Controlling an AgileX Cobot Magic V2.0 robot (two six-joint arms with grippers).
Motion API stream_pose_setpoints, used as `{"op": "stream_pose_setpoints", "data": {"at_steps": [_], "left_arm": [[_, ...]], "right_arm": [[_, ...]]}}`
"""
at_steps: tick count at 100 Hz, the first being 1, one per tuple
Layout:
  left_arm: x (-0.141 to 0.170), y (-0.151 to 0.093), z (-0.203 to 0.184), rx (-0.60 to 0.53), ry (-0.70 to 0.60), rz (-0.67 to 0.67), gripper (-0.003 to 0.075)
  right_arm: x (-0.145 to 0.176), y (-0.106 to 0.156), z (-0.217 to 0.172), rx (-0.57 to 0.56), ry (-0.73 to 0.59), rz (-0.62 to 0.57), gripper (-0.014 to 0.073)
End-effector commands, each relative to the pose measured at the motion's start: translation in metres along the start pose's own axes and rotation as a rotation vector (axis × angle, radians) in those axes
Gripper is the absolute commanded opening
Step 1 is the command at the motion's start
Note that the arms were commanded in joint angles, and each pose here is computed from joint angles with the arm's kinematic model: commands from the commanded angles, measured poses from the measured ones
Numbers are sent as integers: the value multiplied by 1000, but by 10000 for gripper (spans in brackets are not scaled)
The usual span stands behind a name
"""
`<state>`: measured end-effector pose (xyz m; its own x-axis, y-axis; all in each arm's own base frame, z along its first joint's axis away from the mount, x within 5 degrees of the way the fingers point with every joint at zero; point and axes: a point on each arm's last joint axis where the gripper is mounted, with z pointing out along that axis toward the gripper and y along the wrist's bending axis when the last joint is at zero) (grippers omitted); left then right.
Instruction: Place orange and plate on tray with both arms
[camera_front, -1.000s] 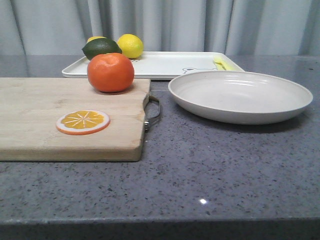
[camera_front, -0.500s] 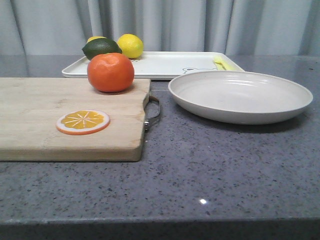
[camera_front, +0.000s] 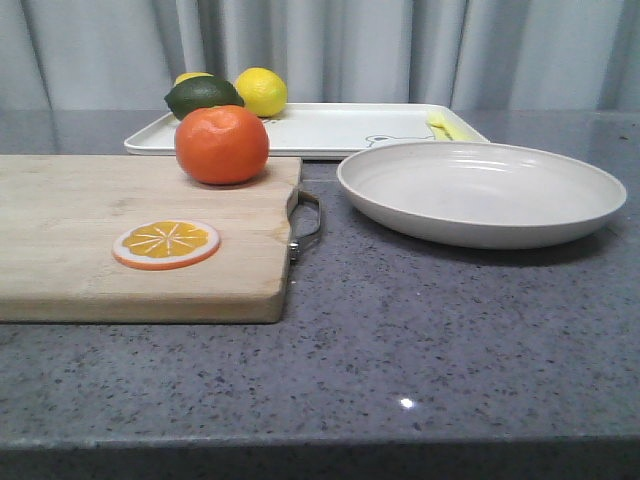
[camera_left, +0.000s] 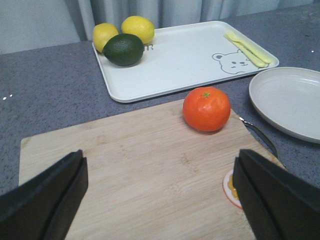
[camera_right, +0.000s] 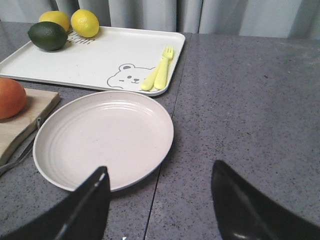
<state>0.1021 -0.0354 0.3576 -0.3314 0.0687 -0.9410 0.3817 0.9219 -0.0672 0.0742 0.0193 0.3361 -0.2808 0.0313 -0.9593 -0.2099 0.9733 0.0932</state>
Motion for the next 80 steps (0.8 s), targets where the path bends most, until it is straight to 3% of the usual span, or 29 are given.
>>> {"op": "stream_pose_setpoints", "data": {"at_steps": [1,33,50,80], "left_arm": [[-28,4,11,15,-81,20,564],[-67,13,81,182,-52,112,564],[-69,-4,126,273,7,131,564],[-63,-32,191,305,59,184,564]], "right_arm": [[-18,0,-2,6,-104,1,456],[-18,0,-2,6,-105,1,456],[-18,0,-2,6,-105,1,456],[-18,0,-2,6,-105,1,456]]}}
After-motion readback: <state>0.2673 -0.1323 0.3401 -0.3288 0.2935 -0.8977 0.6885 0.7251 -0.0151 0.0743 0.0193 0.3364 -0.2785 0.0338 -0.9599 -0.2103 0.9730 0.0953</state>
